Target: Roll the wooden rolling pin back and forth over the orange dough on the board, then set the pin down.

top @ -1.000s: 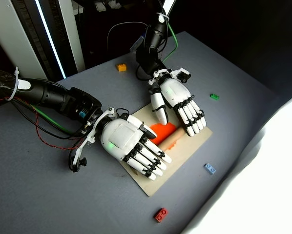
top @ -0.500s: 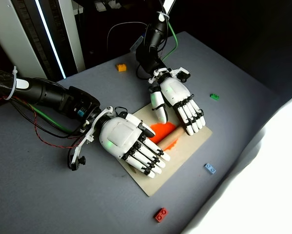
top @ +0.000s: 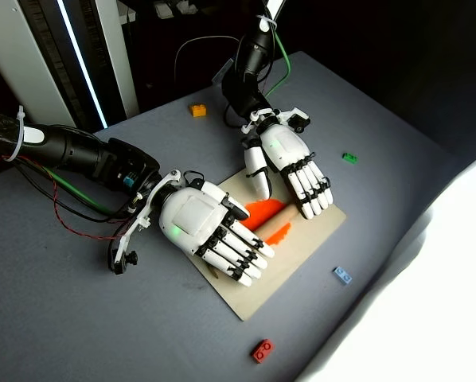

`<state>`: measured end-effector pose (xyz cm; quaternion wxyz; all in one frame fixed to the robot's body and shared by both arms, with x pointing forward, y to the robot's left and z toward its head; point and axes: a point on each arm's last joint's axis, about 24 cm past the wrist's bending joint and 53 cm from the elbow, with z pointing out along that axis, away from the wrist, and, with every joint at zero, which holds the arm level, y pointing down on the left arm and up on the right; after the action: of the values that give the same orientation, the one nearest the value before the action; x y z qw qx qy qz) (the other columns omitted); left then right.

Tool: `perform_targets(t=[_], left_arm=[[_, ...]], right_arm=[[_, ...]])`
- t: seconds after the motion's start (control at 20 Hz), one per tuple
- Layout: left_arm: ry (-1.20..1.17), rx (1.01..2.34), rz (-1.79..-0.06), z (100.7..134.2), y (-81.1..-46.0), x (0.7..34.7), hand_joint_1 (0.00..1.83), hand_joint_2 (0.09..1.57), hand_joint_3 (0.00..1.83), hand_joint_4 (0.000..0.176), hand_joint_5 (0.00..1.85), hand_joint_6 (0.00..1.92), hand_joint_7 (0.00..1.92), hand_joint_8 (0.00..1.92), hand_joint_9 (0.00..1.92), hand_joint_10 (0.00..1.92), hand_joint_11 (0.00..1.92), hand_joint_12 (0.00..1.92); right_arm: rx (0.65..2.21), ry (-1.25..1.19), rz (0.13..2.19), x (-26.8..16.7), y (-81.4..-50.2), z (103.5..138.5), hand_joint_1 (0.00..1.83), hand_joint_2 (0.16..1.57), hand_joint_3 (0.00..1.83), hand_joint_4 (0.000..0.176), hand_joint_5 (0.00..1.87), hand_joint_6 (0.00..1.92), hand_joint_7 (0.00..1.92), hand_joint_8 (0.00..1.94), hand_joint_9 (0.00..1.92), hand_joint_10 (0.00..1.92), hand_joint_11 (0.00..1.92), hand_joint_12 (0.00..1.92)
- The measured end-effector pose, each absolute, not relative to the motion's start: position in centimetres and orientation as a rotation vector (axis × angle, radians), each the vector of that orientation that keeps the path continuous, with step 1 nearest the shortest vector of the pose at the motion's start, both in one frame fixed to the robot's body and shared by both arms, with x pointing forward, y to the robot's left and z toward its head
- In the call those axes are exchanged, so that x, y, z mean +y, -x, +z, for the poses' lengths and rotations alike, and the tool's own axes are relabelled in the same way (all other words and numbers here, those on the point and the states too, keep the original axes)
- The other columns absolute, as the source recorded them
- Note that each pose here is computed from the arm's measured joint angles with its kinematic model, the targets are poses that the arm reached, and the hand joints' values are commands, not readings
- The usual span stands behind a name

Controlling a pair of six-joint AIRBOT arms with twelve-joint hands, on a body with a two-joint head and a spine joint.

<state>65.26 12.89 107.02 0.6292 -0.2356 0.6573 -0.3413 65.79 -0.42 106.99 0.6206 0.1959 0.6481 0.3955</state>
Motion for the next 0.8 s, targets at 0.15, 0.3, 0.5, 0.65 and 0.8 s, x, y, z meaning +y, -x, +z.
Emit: perform_targets(t=[0.15,0.3,0.5,0.65,0.8], left_arm=[[0.537,1.511,-0.786,107.0,-65.0,12.8,0.00,1.53,0.00,0.000,0.19,0.00,0.20,0.00,0.14,0.00,0.00,0.14],[0.533,1.516,-0.789,107.2,-64.8,12.8,0.00,1.54,0.01,0.000,0.17,0.00,0.20,0.00,0.15,0.00,0.00,0.14],[0.523,1.525,-0.795,107.2,-64.4,12.8,0.00,1.53,0.00,0.000,0.16,0.00,0.20,0.00,0.15,0.00,0.00,0.18],[0.518,1.525,-0.799,107.3,-64.2,12.7,0.00,1.54,0.00,0.000,0.16,0.00,0.20,0.00,0.15,0.00,0.00,0.17],[0.520,1.534,-0.806,107.1,-63.8,12.6,0.00,1.54,0.00,0.000,0.18,0.01,0.22,0.01,0.17,0.01,0.00,0.21]], right_arm=[[1.494,-0.448,0.914,-0.3,-65.6,107.0,0.00,1.57,0.01,0.000,0.29,0.01,0.35,0.00,0.32,0.01,0.00,0.76],[1.497,-0.449,0.917,-0.3,-65.5,107.0,0.00,1.57,0.01,0.000,0.33,0.02,0.38,0.01,0.35,0.02,0.00,0.84],[1.502,-0.448,0.922,-0.2,-65.4,107.0,0.00,1.57,0.01,0.000,0.30,0.00,0.33,0.00,0.31,0.00,0.00,0.85],[1.510,-0.440,0.929,0.1,-64.8,106.9,0.00,1.57,0.02,0.000,0.32,0.01,0.35,0.02,0.33,0.01,0.00,0.84],[1.518,-0.437,0.939,0.3,-64.2,106.9,0.00,1.57,0.01,0.000,0.34,0.01,0.38,0.01,0.35,0.02,0.00,0.90]])
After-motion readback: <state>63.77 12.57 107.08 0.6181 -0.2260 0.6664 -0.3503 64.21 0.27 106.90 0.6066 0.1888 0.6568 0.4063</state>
